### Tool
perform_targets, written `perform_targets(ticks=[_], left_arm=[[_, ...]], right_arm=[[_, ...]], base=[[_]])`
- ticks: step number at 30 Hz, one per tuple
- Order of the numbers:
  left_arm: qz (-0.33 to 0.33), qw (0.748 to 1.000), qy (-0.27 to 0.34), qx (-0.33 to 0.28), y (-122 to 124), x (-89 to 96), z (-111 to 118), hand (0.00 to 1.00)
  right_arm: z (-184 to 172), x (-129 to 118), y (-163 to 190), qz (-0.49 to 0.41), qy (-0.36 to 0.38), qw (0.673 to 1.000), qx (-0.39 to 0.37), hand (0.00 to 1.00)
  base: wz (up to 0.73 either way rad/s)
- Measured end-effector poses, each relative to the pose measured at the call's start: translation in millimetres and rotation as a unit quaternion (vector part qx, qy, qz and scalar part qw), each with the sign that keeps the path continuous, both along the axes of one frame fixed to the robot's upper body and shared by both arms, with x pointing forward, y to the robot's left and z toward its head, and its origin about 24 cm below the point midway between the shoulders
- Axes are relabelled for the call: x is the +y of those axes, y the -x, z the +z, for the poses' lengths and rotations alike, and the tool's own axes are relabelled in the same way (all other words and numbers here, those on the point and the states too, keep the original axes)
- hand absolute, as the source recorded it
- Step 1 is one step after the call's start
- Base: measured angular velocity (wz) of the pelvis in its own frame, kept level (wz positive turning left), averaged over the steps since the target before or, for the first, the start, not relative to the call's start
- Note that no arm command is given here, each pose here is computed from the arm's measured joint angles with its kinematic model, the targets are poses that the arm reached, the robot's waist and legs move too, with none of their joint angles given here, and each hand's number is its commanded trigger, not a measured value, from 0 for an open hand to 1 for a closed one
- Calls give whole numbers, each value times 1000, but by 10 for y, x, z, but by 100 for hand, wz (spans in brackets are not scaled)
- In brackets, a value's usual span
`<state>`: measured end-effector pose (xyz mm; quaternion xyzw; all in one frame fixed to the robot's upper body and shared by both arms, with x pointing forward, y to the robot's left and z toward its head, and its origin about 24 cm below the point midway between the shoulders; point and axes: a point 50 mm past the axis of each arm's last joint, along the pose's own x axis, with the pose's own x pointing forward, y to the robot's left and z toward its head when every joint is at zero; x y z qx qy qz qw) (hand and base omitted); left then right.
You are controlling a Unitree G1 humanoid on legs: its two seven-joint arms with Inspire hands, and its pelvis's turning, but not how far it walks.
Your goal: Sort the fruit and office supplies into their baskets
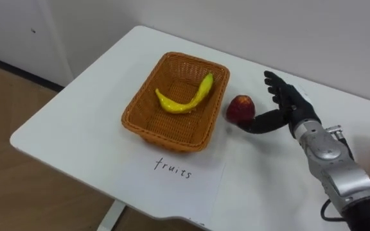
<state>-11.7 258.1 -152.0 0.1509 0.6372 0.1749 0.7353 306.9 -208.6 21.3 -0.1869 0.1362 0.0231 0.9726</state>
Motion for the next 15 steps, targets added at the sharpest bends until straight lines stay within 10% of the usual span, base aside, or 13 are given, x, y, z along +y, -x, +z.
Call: perform_targets(ticks=[15], left_arm=[[-2, 1000, 5, -2, -15, 8, 2, 0]], right_arm=[[-110, -23, 27, -8, 8, 1000, 22, 0]], base=[[4]])
